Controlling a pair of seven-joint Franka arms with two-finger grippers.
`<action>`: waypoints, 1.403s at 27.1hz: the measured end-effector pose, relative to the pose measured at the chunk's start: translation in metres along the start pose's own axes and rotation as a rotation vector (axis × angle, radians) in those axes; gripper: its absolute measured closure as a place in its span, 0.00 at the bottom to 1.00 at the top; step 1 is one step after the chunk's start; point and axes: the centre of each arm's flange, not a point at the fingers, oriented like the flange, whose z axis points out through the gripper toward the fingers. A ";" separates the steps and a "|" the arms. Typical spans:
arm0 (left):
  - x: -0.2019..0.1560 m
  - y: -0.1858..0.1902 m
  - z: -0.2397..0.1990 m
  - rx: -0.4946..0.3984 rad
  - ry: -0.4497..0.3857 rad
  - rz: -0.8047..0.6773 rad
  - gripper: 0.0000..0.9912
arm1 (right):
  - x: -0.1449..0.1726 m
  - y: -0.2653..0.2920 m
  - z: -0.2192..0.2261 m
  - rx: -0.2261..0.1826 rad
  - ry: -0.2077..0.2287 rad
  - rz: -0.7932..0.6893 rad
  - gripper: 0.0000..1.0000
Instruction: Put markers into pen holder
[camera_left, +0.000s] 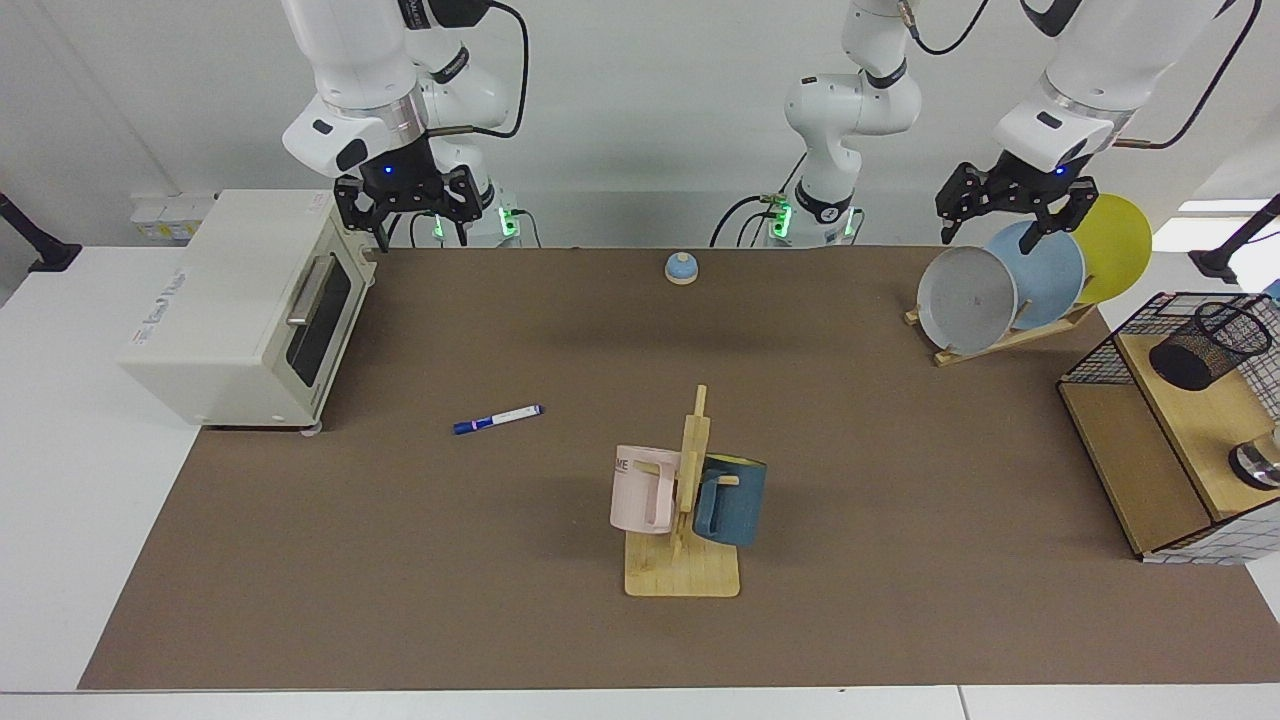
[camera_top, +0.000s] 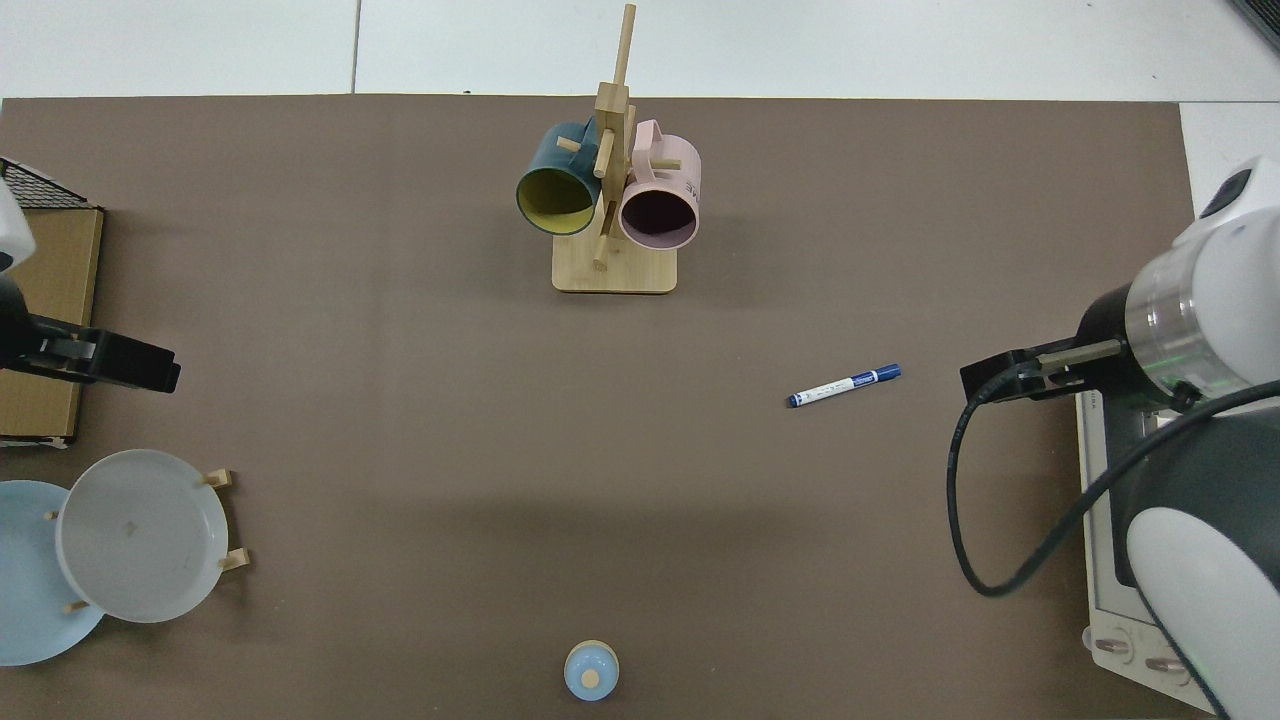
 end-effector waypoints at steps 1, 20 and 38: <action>0.000 0.000 0.000 0.000 0.000 0.000 0.00 | 0.000 0.000 0.000 0.000 0.000 0.000 0.00; 0.000 0.000 0.001 0.000 -0.002 0.000 0.00 | -0.002 -0.003 0.005 -0.002 -0.011 0.003 0.00; -0.001 0.000 0.001 0.000 -0.003 -0.001 0.00 | 0.014 -0.019 0.075 0.013 0.033 0.673 0.00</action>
